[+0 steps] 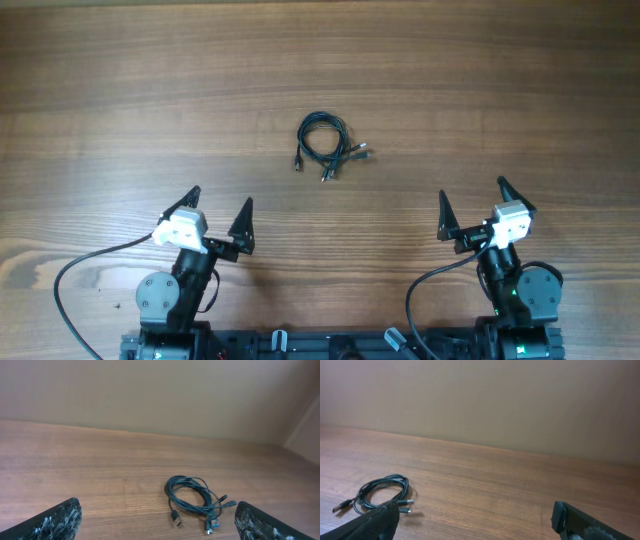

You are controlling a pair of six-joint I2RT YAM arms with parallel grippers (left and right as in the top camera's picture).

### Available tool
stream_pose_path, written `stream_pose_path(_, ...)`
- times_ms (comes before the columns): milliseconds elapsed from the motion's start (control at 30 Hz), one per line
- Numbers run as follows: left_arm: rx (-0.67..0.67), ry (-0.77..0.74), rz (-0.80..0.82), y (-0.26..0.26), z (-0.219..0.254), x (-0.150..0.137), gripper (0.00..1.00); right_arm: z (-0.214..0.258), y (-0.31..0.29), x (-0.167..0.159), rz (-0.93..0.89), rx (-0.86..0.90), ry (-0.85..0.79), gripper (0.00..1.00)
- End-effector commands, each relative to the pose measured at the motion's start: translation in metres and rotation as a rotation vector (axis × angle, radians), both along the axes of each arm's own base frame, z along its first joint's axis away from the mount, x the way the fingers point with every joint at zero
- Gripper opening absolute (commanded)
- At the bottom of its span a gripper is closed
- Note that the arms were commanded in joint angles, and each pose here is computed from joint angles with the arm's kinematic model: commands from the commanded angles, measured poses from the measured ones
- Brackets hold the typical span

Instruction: Untangle cables

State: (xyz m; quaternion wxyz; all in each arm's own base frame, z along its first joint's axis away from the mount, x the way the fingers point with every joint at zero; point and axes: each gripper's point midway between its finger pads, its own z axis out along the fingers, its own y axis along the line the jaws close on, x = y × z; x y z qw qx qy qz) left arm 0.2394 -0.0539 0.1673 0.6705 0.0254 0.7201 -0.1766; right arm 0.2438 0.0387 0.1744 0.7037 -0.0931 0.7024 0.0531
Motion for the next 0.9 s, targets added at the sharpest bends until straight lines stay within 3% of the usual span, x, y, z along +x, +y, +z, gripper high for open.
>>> stream_pose_path(0,-0.052,-0.021,-0.011,-0.002,0.022,-0.003,1.0,0.002,-0.003,0.0,-0.013,0.007,-0.007,1.0)
stream_pose_path(600,-0.023,0.406,0.022,0.001,0.035,0.021,1.0,0.002,-0.002,0.0,-0.012,0.013,-0.005,1.0)
stream_pose_path(867,-0.01,0.583,0.03,0.001,0.043,0.027,1.0,0.002,-0.003,0.0,-0.013,0.166,0.026,1.0)
